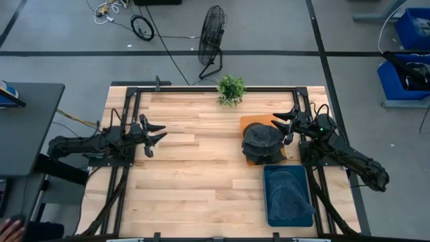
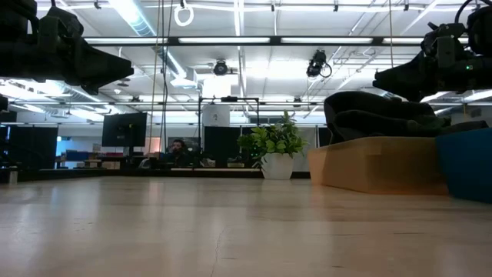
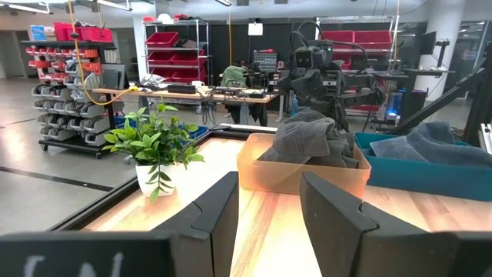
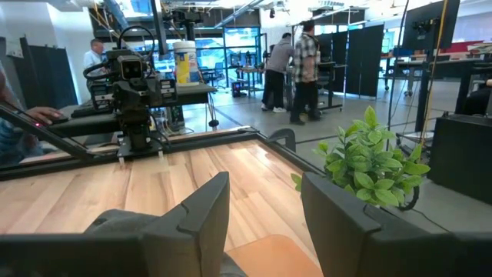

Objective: Pick & Place hat
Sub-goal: Return to Home Position

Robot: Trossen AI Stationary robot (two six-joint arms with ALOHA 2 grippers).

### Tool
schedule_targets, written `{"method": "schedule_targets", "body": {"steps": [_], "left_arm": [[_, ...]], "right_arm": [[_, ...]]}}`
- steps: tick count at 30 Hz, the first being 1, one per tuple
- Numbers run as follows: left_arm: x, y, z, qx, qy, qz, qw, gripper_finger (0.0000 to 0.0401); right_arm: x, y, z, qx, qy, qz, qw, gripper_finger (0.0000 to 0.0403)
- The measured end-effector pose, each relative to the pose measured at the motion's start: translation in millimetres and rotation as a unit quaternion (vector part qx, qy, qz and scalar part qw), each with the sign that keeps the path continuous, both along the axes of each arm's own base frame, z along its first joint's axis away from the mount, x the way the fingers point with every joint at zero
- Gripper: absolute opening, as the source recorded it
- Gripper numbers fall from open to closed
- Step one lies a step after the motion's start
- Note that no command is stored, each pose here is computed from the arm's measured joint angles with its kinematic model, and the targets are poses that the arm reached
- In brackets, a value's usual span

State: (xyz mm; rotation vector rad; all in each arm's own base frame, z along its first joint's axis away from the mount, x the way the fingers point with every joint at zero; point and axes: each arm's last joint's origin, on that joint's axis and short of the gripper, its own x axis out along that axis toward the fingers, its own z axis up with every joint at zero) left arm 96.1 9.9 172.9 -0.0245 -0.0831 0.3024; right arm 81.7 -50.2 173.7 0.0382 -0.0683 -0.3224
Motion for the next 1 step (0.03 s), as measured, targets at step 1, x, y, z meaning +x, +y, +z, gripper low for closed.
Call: {"method": "schedule_targets", "body": {"steps": [1], "left_arm": [[0.0,0.0,0.1,0.000,0.000,0.000,1.000,0.0142]], "right_arm": [[0.0,0.0,0.0,0.000,0.000,0.000,1.000,0.0169]]}}
